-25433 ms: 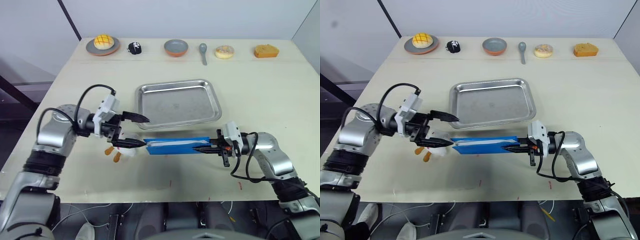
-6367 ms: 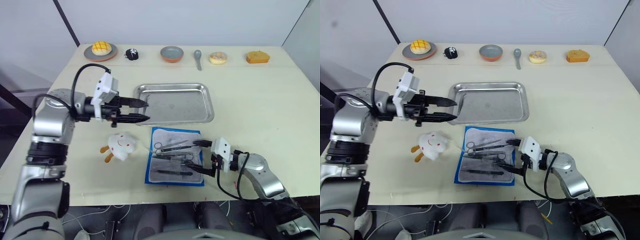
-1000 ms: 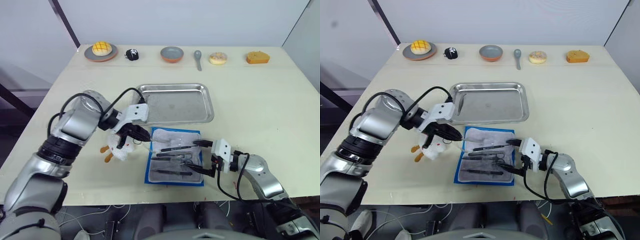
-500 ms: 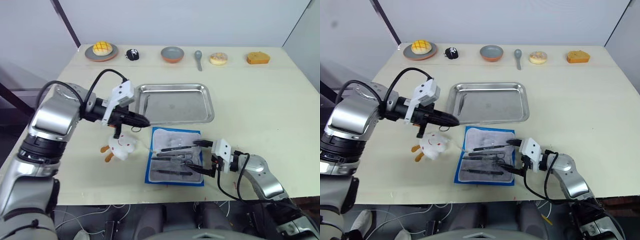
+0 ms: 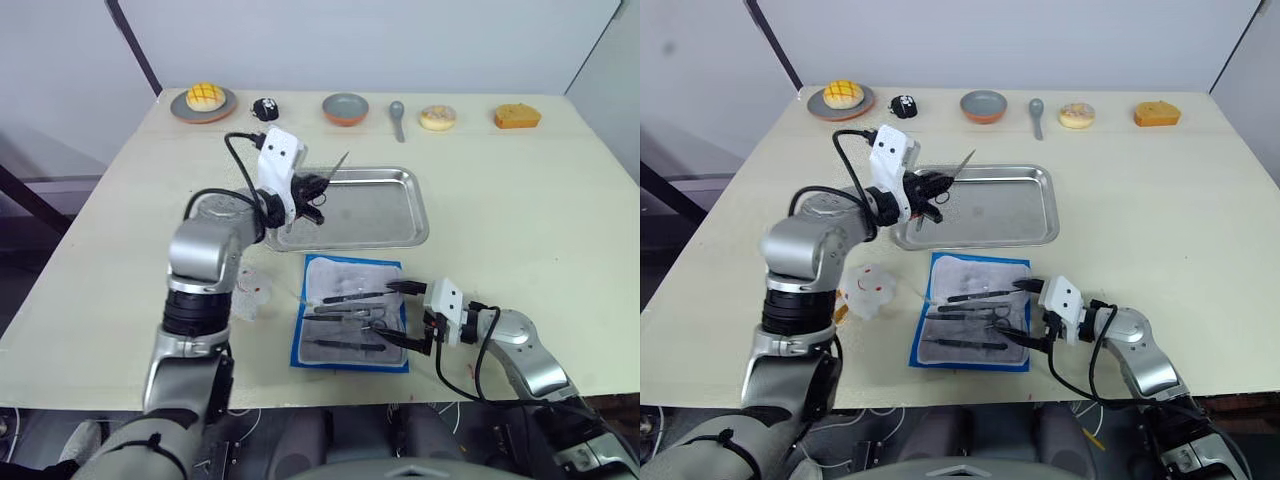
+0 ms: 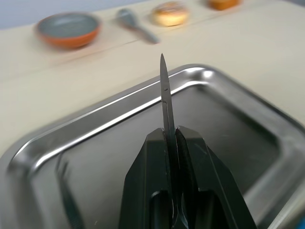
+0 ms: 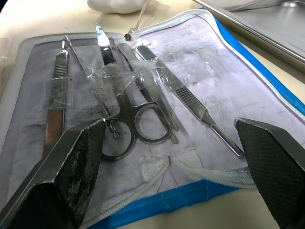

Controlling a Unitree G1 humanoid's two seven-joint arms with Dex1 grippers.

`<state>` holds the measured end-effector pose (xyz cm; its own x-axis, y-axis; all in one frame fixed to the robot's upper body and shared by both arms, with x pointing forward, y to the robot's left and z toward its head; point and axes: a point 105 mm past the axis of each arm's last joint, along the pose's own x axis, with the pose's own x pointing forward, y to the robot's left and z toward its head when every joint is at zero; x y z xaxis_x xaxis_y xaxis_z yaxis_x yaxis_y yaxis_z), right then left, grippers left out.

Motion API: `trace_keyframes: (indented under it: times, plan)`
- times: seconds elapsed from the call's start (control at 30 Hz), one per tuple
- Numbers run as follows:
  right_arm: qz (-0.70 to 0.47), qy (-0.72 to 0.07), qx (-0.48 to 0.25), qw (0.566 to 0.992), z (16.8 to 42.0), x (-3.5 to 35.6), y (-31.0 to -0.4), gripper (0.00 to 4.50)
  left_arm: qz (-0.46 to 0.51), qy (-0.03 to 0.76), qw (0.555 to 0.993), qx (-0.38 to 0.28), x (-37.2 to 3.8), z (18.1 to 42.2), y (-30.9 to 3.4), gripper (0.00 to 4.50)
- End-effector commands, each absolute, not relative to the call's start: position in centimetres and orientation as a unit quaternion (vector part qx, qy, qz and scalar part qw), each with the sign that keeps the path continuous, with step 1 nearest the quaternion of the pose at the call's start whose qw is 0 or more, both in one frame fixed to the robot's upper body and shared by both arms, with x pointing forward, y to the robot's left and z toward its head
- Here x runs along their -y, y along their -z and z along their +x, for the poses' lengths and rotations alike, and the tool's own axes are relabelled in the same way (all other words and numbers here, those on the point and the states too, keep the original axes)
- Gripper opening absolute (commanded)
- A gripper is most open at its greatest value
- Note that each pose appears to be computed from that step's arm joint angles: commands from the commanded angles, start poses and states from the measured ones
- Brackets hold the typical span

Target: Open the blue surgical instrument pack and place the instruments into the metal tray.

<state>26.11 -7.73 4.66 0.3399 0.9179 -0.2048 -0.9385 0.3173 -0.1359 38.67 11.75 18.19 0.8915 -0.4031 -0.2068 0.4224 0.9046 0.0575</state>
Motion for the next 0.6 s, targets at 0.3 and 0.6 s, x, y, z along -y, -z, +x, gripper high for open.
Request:
trace_keyframes:
  times: [0.3, 0.6]
  plan:
    - [-0.118, -0.566, -0.155, 0.801, 24.4, 9.1, 0.4, 4.50, 0.038, 0.089, 0.989, -0.108, -13.3, 40.0, -16.2, 0.03]
    - [-0.117, -0.568, -0.154, 0.800, 24.3, 9.0, 0.4, 4.50, 0.023, 0.063, 0.987, -0.144, -13.3, 41.6, -14.0, 0.03]
